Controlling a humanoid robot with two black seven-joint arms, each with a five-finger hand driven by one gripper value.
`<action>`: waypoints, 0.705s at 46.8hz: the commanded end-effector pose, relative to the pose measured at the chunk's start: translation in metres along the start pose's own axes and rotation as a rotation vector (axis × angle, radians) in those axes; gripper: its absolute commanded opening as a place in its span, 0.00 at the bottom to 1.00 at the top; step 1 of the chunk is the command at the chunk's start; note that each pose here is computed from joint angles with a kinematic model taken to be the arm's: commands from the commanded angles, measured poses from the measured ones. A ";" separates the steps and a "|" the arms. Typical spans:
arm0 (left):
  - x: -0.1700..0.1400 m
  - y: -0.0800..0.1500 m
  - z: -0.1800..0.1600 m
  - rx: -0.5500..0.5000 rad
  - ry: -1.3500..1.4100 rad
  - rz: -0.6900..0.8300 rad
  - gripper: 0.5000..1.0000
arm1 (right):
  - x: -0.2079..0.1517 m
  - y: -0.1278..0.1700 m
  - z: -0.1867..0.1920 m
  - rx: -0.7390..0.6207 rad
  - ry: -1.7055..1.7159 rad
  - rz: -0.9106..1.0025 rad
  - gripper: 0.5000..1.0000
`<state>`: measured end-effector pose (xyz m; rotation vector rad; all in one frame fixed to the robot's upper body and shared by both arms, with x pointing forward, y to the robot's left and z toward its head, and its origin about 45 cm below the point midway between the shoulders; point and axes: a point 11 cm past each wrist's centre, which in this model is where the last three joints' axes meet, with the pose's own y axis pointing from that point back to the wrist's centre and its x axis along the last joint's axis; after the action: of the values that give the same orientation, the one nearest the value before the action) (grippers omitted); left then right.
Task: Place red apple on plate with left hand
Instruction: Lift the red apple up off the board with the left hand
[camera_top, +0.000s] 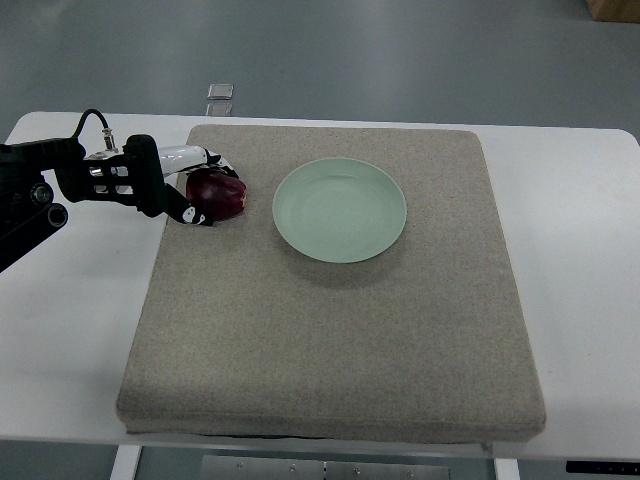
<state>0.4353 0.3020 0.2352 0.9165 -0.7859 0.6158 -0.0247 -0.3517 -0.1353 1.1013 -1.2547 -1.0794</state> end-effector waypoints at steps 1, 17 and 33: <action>0.007 0.002 -0.001 0.003 -0.004 0.015 0.00 | 0.000 0.000 0.000 0.000 0.000 0.000 0.86; 0.094 0.030 0.009 0.000 -0.056 0.176 0.00 | 0.000 0.000 0.000 0.000 0.000 0.000 0.86; 0.165 0.060 0.037 -0.063 -0.029 0.236 0.00 | 0.000 0.000 0.000 0.000 0.000 0.000 0.86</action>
<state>0.4719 0.3237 0.3994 0.7963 -0.9321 0.7778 -0.0247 -0.3518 -0.1353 1.1015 -1.2549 -1.0793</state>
